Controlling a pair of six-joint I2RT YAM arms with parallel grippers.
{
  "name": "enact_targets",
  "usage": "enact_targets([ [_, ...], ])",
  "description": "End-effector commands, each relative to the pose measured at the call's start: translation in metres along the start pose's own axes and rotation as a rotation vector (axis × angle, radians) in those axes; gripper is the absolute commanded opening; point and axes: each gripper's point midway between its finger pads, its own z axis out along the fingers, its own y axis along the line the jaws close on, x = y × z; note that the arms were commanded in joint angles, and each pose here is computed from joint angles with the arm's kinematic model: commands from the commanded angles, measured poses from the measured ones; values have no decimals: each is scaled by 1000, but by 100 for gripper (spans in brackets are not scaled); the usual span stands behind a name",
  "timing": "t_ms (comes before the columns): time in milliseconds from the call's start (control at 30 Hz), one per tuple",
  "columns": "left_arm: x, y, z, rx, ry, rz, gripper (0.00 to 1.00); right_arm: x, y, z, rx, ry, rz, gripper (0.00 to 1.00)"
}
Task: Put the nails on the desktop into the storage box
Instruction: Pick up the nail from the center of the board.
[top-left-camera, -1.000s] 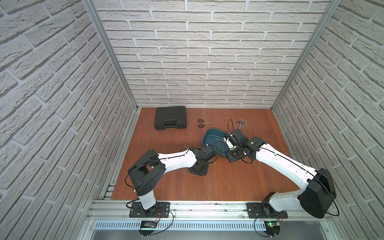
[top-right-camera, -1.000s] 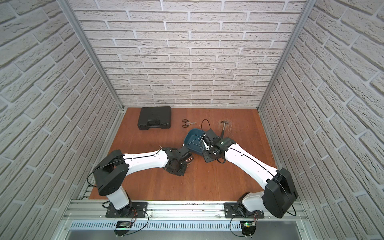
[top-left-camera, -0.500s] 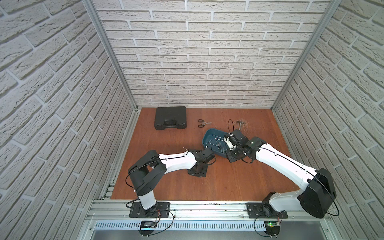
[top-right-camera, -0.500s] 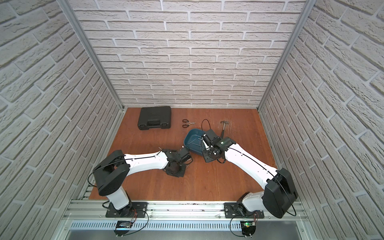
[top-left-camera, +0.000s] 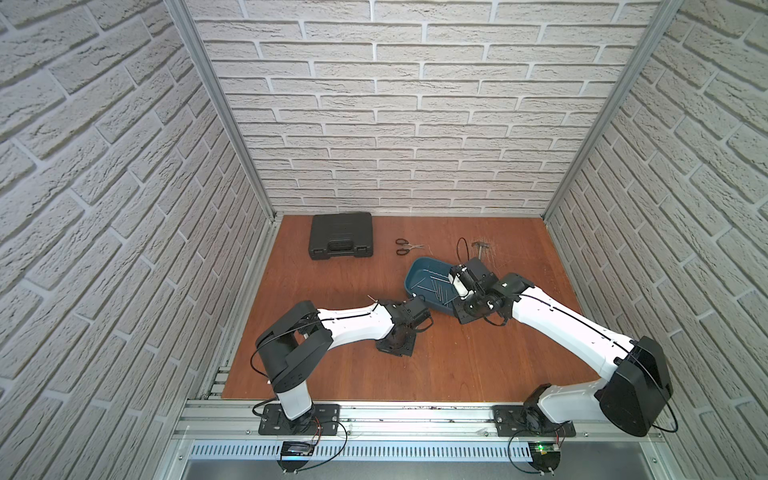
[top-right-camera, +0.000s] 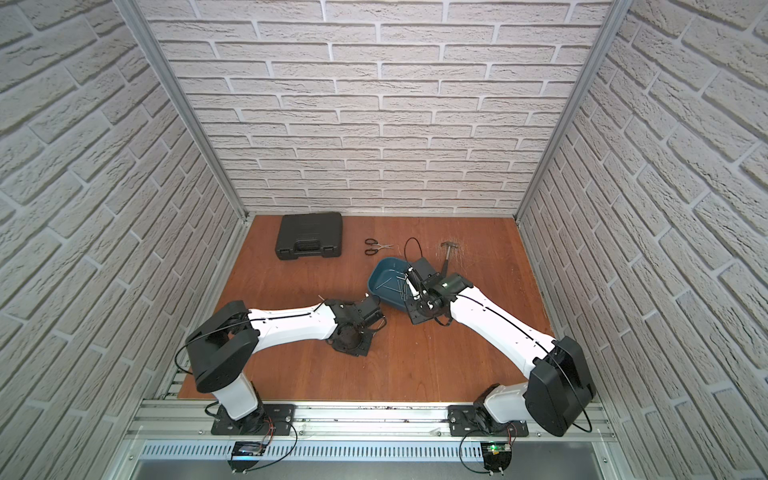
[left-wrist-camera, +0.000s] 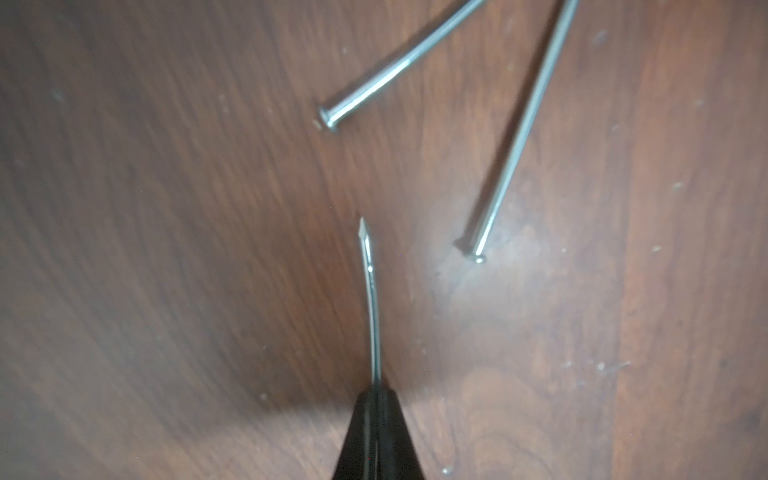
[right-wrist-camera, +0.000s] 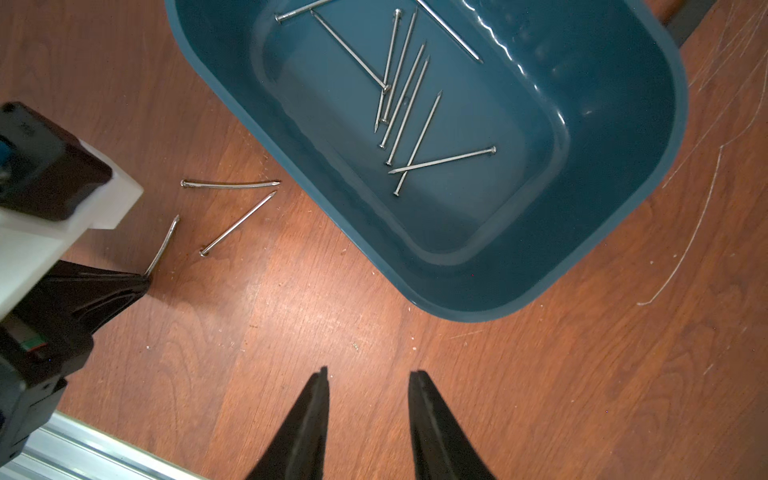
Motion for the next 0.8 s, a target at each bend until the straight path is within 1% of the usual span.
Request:
enact_targets([
  [0, -13, 5, -25, -4, -52, 3, 0, -6, -1, -6, -12, -38, 4, 36],
  [200, -34, 6, -49, 5, -100, 12, 0, -8, -4, -9, -10, -47, 14, 36],
  [300, -51, 2, -62, 23, -131, 22, 0, -8, -7, -11, -8, -52, 23, 36],
  [400, -74, -4, -74, 42, -160, 41, 0, -7, -13, -14, 0, -57, 40, 36],
  [567, -120, -20, -90, 82, -206, 77, 0, -4, -20, -20, 3, -66, 64, 36],
  [667, -145, -32, -95, 106, -226, 103, 0, -1, -23, -24, 8, -71, 75, 36],
  [767, -162, -42, -95, 118, -232, 128, 0, 2, -28, -29, 17, -78, 86, 37],
])
